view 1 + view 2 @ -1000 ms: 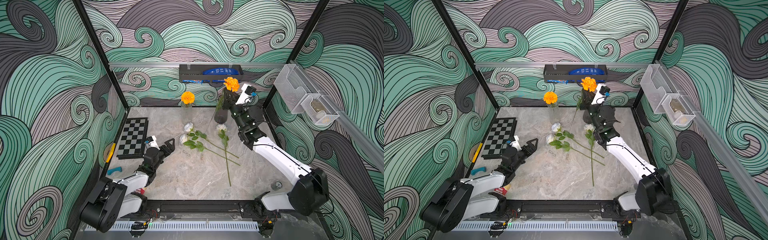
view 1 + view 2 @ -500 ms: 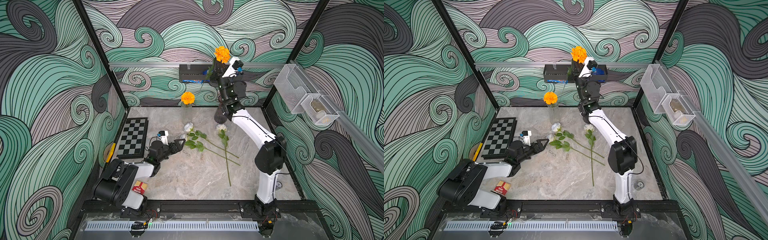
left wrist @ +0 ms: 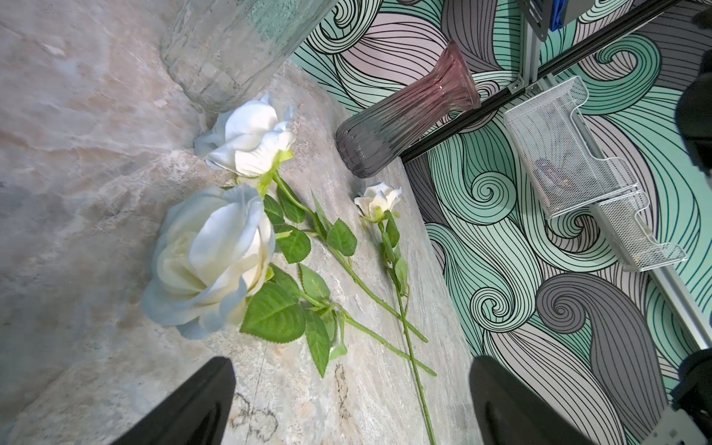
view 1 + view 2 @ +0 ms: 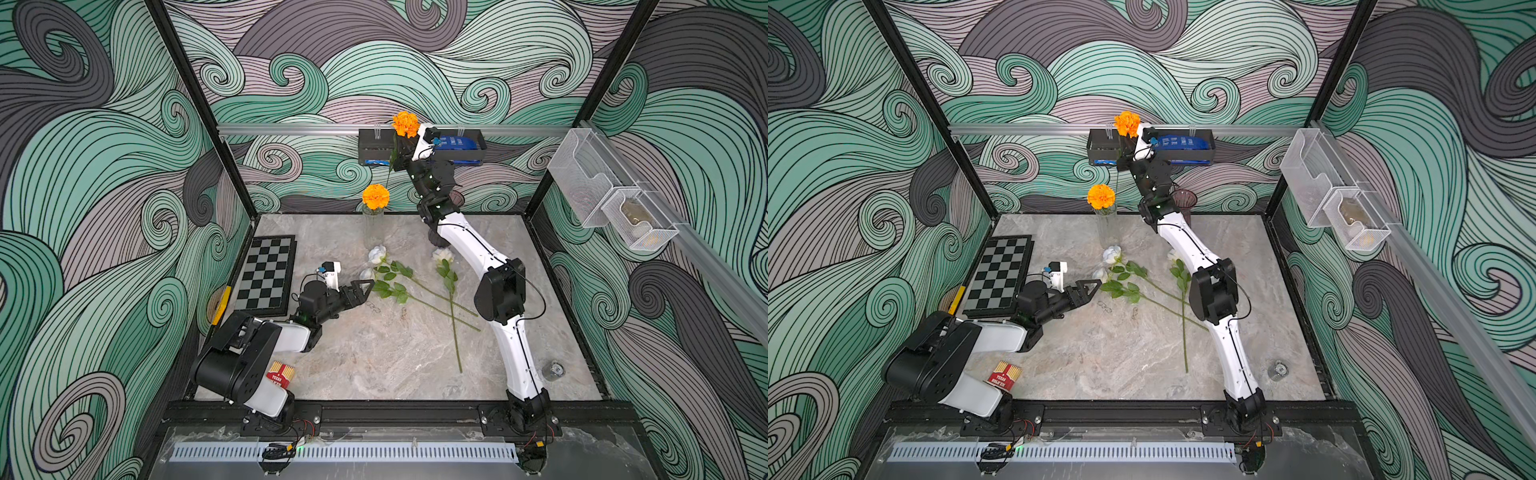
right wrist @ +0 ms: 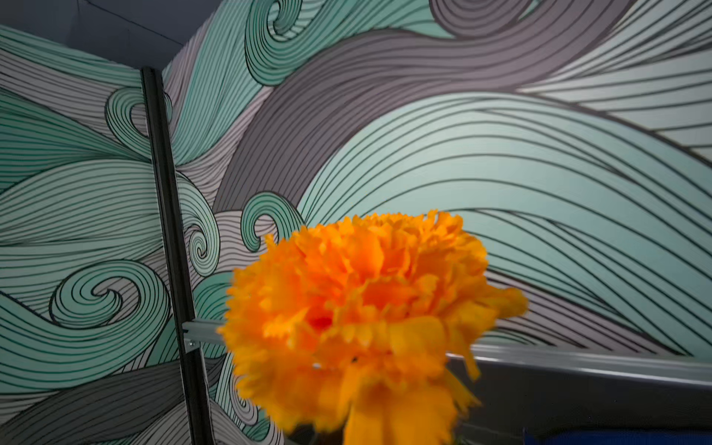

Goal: Arrange the flowers in different vases according to their colors
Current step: Insert the flower into the vase.

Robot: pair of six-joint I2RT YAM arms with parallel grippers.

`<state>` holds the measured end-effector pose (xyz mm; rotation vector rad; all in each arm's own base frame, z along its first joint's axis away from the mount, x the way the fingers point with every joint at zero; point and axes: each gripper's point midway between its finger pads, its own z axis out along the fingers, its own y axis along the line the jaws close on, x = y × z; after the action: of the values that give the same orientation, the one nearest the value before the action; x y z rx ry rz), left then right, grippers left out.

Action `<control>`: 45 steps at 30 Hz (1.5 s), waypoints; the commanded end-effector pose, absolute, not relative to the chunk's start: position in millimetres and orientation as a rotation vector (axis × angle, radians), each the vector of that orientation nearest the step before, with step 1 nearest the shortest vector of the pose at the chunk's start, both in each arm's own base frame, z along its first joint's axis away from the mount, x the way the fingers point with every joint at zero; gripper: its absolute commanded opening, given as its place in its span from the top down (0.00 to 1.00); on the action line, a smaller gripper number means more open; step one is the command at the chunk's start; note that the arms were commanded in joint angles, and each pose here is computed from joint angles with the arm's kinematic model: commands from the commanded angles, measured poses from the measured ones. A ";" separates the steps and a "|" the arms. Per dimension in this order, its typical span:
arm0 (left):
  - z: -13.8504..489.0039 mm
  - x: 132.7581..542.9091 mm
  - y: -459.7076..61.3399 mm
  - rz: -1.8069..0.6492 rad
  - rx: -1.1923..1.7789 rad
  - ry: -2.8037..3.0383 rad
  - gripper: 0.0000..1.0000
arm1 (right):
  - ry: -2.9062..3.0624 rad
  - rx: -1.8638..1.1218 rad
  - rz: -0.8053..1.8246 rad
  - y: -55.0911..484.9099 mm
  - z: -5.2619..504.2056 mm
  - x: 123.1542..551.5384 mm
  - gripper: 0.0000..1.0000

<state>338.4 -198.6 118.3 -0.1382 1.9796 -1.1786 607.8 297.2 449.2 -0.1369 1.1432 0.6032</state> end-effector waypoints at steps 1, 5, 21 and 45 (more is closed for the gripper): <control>128.9 344.2 -203.1 -1.204 -0.111 1.947 0.02 | 1.109 -0.153 0.641 301.8 461.7 592.4 1.00; 130.1 344.1 -203.2 -1.207 -0.111 1.944 0.02 | 1.157 -0.173 0.651 309.6 449.5 591.3 0.97; 130.0 344.7 -201.6 -1.186 -0.111 1.947 0.02 | 1.294 -0.141 0.684 298.2 416.6 547.0 0.42; 128.9 346.1 -199.2 -1.159 -0.113 1.953 0.02 | 1.707 -0.213 0.887 321.7 309.5 552.2 0.00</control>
<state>338.4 -197.7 114.1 -0.1437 1.9951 -1.1669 566.4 325.0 299.6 -0.2248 1.6855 0.8145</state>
